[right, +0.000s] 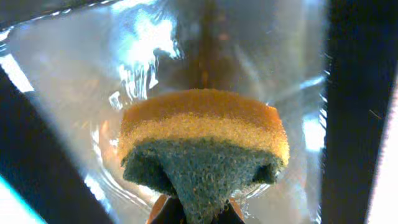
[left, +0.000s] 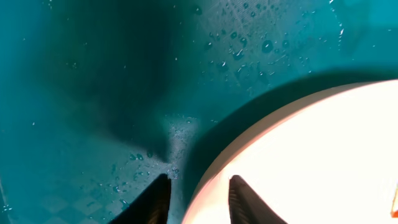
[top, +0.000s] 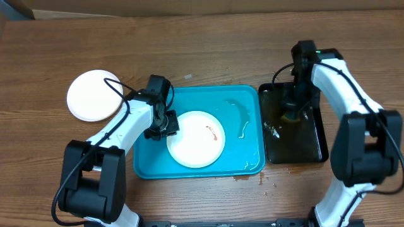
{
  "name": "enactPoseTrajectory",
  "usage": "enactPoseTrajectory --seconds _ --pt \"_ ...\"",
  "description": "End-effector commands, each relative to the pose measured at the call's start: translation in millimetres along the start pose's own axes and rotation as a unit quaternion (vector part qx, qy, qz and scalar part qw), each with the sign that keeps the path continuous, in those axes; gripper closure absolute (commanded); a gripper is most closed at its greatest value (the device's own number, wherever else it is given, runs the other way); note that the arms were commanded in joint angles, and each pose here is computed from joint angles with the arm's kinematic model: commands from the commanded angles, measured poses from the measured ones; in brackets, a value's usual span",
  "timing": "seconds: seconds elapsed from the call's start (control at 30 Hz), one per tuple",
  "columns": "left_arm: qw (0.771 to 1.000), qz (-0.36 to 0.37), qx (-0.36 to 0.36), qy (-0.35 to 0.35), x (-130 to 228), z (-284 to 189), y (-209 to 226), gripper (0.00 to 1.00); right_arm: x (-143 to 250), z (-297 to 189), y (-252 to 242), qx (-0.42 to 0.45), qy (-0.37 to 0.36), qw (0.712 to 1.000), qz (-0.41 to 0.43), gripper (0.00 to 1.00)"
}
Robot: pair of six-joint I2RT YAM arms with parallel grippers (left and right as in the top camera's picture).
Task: Clean dirty plates on tray and stack at the side
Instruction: 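Carry the sponge with the right gripper onto the white plate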
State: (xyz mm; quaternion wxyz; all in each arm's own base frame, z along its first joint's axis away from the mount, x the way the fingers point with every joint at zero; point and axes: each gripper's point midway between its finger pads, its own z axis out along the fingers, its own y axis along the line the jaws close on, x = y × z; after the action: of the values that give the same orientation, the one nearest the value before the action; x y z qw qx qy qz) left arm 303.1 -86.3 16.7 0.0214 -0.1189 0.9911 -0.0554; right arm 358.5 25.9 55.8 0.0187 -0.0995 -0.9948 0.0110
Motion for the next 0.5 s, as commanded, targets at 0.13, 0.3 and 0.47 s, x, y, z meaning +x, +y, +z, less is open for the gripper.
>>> enactPoseTrajectory --seconds 0.13,0.3,0.47 --pt "1.000 -0.016 -0.001 0.015 8 3 1 0.67 -7 -27 -18 0.041 -0.052 0.997 0.034 0.96" --pt "1.000 -0.016 0.001 0.012 7 3 1 0.69 -7 -27 -30 0.079 -0.058 0.994 0.037 0.96" --pt "1.000 -0.015 0.004 0.006 4 3 -1 0.78 -6 -30 10 -0.016 -0.048 0.998 -0.025 0.96"
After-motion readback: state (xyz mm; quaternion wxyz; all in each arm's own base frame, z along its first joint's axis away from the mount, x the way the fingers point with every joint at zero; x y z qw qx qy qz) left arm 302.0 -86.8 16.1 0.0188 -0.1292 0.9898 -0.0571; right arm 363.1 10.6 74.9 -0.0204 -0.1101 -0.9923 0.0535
